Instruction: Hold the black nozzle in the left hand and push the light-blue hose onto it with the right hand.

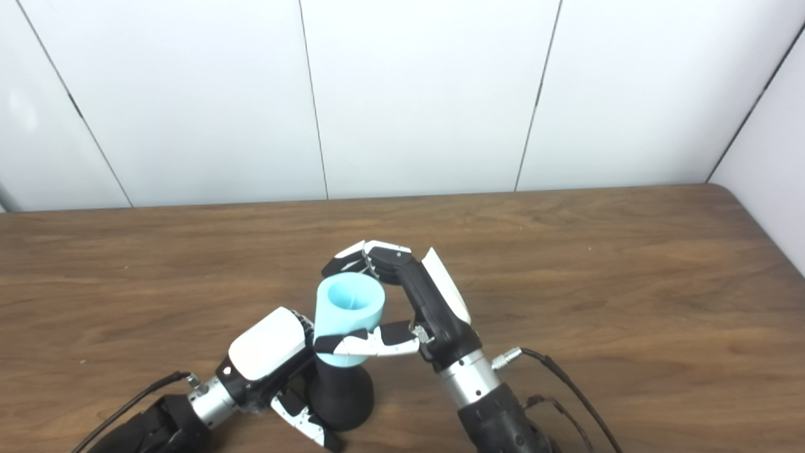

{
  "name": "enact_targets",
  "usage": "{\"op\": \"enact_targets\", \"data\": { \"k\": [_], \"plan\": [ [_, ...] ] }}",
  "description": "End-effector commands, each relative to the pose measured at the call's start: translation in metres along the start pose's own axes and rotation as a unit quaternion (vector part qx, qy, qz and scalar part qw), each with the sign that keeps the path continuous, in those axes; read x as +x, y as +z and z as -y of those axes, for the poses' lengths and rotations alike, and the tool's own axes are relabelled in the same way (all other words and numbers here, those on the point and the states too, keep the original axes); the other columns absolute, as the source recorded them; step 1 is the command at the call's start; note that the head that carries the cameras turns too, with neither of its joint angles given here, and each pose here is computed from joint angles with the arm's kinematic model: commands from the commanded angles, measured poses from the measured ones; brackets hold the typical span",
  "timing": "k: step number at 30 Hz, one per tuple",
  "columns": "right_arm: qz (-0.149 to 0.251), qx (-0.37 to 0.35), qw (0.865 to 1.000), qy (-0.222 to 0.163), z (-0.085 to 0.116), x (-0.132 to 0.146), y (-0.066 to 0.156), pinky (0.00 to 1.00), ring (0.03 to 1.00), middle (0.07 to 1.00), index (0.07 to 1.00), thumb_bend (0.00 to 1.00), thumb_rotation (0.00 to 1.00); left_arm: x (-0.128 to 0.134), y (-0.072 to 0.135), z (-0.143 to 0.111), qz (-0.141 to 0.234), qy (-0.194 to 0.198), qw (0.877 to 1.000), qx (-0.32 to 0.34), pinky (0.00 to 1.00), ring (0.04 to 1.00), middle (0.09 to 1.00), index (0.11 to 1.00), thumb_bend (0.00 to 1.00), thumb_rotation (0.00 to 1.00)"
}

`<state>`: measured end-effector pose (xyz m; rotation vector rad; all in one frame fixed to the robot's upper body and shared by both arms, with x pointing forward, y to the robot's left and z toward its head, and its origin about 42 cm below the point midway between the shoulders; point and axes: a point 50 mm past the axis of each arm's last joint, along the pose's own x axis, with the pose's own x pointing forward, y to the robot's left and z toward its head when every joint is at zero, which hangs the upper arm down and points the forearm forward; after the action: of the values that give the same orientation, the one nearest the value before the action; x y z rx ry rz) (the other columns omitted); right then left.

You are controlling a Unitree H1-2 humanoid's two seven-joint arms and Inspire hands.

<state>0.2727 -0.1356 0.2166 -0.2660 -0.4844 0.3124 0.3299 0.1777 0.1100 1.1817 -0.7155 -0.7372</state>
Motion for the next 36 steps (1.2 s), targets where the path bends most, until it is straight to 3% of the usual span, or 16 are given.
{"op": "enact_targets", "data": {
  "k": [1,36],
  "plan": [
    [0.015,-0.007,1.0,0.013,-0.0009,0.0016,0.0076,0.32,0.386,0.494,0.553,0.51,0.0,-0.0175,0.0214,0.0527,-0.019,-0.083,0.996,-0.035,0.14,0.19,0.471,0.482,0.52,0.0],
    [0.05,-0.007,0.999,0.009,-0.0042,0.0073,0.0129,0.3,0.381,0.49,0.561,0.51,0.0,-0.0146,0.0216,0.0573,-0.018,-0.084,0.996,-0.035,0.13,0.181,0.471,0.482,0.52,0.0]
  ]
}}
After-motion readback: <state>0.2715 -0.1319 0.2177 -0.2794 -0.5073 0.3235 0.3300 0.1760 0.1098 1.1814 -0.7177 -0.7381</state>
